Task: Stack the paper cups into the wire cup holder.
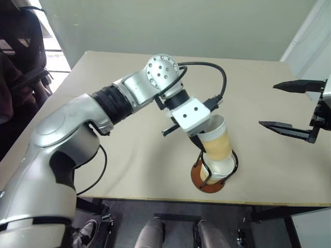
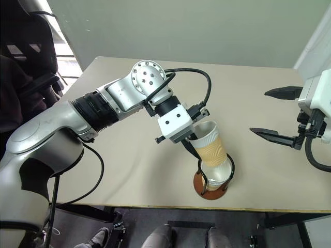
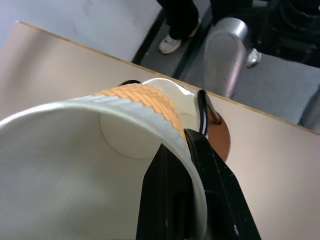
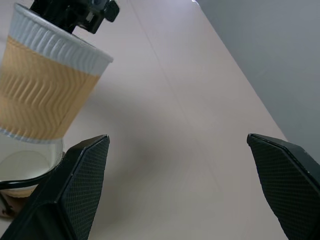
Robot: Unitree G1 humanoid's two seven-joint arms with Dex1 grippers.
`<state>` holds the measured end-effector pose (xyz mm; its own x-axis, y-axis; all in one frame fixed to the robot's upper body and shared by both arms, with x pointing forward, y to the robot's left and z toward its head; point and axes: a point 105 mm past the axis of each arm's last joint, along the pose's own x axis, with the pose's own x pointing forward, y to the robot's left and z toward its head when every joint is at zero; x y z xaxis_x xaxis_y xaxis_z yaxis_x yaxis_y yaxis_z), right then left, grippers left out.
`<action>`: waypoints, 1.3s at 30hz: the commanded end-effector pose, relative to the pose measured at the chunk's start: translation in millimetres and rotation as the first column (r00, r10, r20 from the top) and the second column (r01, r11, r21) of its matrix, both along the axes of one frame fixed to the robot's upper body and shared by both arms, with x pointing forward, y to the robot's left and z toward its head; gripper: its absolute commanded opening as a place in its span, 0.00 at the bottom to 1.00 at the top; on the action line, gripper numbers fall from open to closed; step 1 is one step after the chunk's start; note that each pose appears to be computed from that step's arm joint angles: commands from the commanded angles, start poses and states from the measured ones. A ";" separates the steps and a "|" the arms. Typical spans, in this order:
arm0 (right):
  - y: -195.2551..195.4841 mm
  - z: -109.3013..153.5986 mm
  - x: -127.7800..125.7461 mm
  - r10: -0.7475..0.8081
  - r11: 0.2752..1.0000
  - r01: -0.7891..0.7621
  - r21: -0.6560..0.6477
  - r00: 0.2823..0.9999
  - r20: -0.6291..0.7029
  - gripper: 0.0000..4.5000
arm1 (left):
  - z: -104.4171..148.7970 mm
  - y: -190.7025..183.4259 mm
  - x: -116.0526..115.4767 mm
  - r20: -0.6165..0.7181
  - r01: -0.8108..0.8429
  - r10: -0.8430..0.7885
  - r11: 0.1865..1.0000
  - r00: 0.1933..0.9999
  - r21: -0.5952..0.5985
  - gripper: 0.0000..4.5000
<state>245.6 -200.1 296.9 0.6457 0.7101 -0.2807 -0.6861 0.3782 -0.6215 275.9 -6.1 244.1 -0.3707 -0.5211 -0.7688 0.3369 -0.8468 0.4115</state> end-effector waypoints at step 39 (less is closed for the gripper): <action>-42.5 -30.4 -98.8 -0.054 0.990 0.007 -0.142 0.943 -0.329 1.00 | 6.2 -3.7 -5.7 -0.010 0.052 -0.053 0.998 0.999 -0.034 1.00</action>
